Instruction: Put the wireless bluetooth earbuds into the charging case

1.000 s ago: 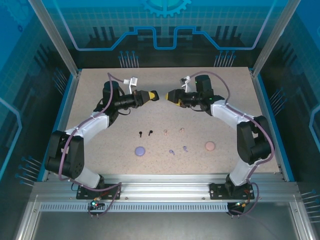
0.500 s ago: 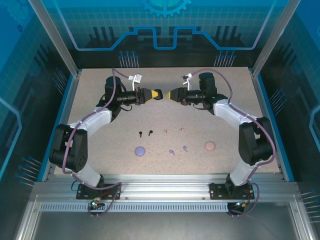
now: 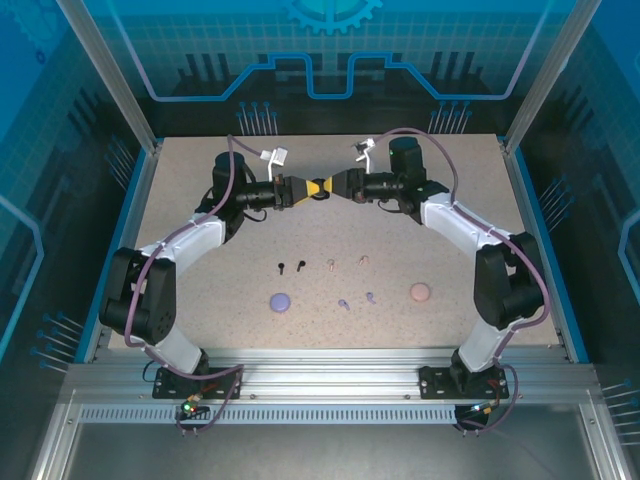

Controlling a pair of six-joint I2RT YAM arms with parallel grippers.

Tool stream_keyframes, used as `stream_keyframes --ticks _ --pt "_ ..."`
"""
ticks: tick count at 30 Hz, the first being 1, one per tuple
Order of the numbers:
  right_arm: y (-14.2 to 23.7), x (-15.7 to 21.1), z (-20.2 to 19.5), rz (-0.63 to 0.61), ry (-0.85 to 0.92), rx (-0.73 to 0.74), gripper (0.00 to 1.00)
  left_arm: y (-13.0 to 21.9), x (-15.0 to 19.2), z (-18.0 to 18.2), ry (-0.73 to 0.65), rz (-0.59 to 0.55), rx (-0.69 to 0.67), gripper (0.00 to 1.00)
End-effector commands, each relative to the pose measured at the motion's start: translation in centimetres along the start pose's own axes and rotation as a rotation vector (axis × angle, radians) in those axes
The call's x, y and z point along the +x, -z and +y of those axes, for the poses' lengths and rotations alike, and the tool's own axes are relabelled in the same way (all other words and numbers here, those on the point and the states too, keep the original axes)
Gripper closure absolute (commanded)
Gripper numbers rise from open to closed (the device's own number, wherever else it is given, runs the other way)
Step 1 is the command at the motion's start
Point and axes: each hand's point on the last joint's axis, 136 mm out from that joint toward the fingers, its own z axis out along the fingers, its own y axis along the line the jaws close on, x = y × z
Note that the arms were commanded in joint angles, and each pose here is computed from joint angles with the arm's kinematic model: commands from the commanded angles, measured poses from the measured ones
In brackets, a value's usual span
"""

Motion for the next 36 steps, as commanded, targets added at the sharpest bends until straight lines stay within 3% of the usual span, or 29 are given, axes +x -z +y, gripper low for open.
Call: stream_keyframes --ticks 1,10,30,36 --pt "-0.5 0.6 -0.4 0.019 -0.009 0.008 0.62 -0.1 -0.5 -1.4 -0.042 0.012 0.025 1.0" --pt "-0.2 1.2 -1.2 0.02 -0.027 0.029 0.67 -0.1 -0.7 -1.3 -0.046 0.003 0.017 1.0" --pt "-1.1 3.0 -1.6 0.075 -0.031 0.048 0.68 -0.3 -1.0 -0.8 -0.044 -0.007 0.0 1.0" --pt "-1.4 2.6 -1.8 0.079 -0.042 0.066 0.79 -0.3 -0.9 -0.9 -0.041 -0.007 0.002 1.0"
